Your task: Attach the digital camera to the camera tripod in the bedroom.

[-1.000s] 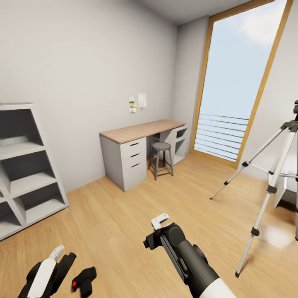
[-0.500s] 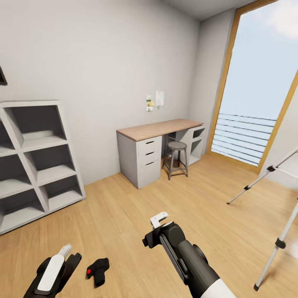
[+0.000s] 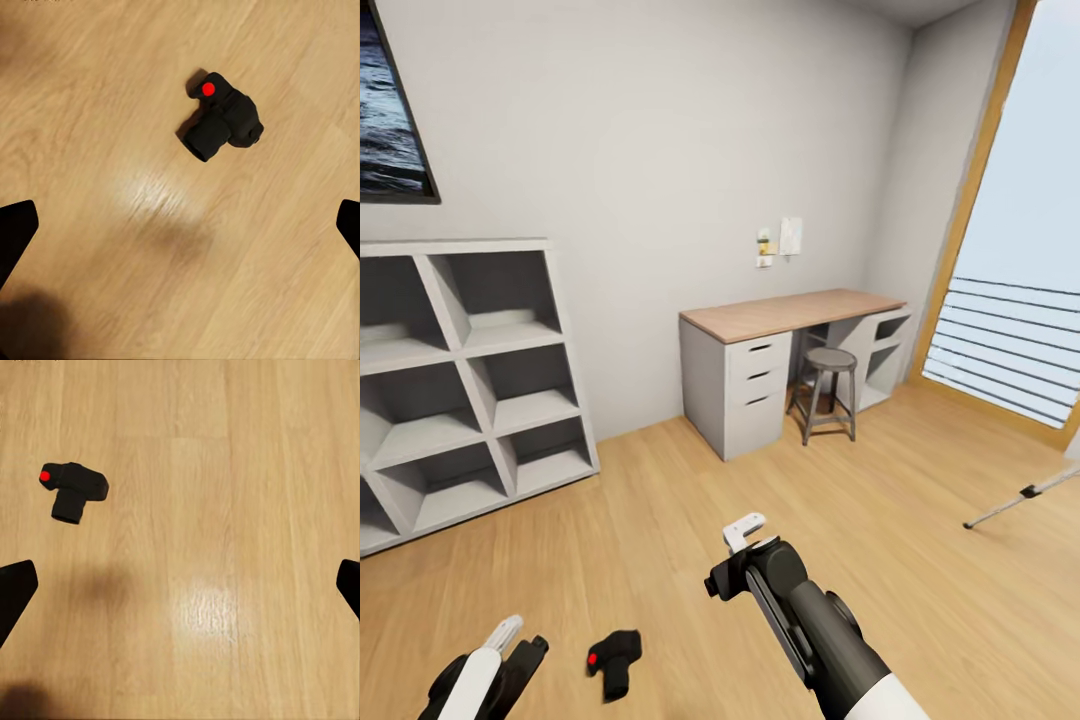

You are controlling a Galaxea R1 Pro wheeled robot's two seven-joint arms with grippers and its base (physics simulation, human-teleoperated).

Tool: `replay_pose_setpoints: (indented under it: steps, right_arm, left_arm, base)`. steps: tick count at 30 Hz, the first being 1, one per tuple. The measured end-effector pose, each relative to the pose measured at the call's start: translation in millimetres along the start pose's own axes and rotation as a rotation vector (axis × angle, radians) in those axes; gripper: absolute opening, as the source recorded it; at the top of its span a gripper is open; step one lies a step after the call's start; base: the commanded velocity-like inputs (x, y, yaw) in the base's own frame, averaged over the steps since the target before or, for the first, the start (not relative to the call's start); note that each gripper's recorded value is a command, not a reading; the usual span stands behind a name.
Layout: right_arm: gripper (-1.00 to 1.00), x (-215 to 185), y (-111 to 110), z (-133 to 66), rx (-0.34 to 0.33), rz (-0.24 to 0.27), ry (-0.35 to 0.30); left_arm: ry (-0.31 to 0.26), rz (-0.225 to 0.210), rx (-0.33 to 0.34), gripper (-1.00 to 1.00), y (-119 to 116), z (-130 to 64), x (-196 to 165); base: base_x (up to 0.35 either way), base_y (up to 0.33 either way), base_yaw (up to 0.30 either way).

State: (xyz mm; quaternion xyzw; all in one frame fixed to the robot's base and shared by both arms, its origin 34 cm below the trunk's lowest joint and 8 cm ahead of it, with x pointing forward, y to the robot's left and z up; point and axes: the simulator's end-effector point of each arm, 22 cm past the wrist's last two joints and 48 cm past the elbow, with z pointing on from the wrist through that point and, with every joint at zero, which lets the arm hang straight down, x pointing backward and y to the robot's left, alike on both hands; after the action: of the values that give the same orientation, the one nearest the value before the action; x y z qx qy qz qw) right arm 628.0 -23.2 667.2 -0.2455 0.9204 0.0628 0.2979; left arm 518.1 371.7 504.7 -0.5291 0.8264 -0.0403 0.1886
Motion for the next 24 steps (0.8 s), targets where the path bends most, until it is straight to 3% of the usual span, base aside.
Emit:
replay_pose_setpoints:
  steps: [11, 24]
  right_arm:
    - [1.00, 5, 0, 4.1, -0.002, 0.000, 0.014]
    - [1.00, 12, 1, 9.6, -0.007, 0.001, 0.033]
  left_arm:
    - [0.003, -0.002, -0.011, 1.00, 7, 2.6, 2]
    - [0.007, -0.001, -0.026, 1.00, 11, 5.1, 4]
  base:
    - [0.287, -0.201, 0.278]
    - [0.202, -0.291, 0.277]
